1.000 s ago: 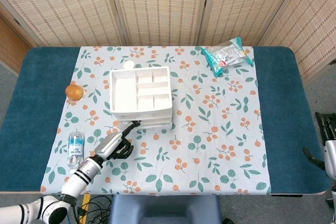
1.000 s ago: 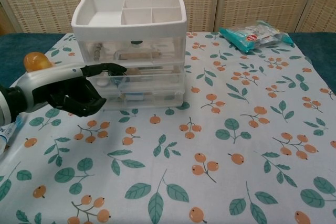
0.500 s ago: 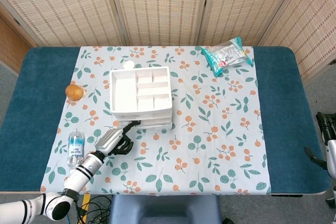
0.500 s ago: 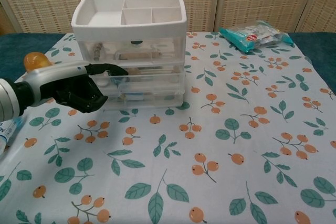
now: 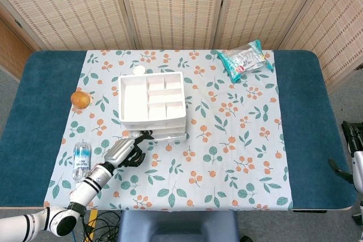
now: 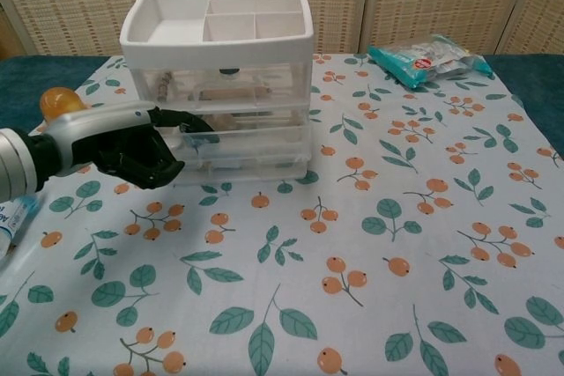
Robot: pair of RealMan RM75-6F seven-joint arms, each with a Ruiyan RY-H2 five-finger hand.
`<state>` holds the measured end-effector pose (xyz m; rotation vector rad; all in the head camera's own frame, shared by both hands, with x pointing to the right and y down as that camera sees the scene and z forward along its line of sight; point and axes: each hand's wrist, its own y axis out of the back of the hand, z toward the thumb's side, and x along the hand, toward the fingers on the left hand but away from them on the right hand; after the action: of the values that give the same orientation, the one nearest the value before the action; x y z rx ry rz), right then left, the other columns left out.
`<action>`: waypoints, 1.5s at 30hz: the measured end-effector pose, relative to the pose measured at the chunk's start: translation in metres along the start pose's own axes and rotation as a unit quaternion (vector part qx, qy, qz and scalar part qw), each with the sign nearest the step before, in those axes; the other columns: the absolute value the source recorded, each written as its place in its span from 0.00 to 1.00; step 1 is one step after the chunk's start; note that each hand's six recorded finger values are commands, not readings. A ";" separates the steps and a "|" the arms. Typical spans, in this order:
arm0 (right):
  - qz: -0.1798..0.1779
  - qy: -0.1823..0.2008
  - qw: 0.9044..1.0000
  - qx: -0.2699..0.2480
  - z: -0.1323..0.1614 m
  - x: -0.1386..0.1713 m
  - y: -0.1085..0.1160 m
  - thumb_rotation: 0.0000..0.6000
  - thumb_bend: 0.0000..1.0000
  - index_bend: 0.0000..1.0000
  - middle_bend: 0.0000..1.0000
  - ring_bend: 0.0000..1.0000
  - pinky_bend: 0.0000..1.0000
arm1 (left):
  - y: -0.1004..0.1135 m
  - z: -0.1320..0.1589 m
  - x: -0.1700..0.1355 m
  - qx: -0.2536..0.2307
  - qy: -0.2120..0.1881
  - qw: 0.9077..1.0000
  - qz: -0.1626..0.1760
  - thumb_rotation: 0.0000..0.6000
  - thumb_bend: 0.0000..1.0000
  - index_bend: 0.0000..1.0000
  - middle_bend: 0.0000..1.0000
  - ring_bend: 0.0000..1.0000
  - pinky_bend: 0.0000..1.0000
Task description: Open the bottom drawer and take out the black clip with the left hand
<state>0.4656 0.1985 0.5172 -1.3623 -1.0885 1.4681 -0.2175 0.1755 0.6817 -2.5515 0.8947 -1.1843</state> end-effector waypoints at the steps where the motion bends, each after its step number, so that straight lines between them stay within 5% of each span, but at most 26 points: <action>1: 0.000 0.000 1.000 0.000 0.000 0.000 0.000 1.00 0.24 0.00 0.13 0.05 0.00 | 0.000 0.000 -0.001 0.001 -0.001 1.000 -0.002 1.00 0.56 0.22 0.90 1.00 1.00; 45: -0.001 -0.003 1.000 0.001 0.002 0.000 0.002 1.00 0.24 0.00 0.13 0.05 0.00 | -0.014 0.010 -0.027 0.031 -0.032 0.997 -0.057 0.86 0.56 0.25 0.90 1.00 1.00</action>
<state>0.4639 0.1976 0.5157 -1.3565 -1.0920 1.4720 -0.2171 0.2021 0.6638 -2.6043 0.6946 -1.1356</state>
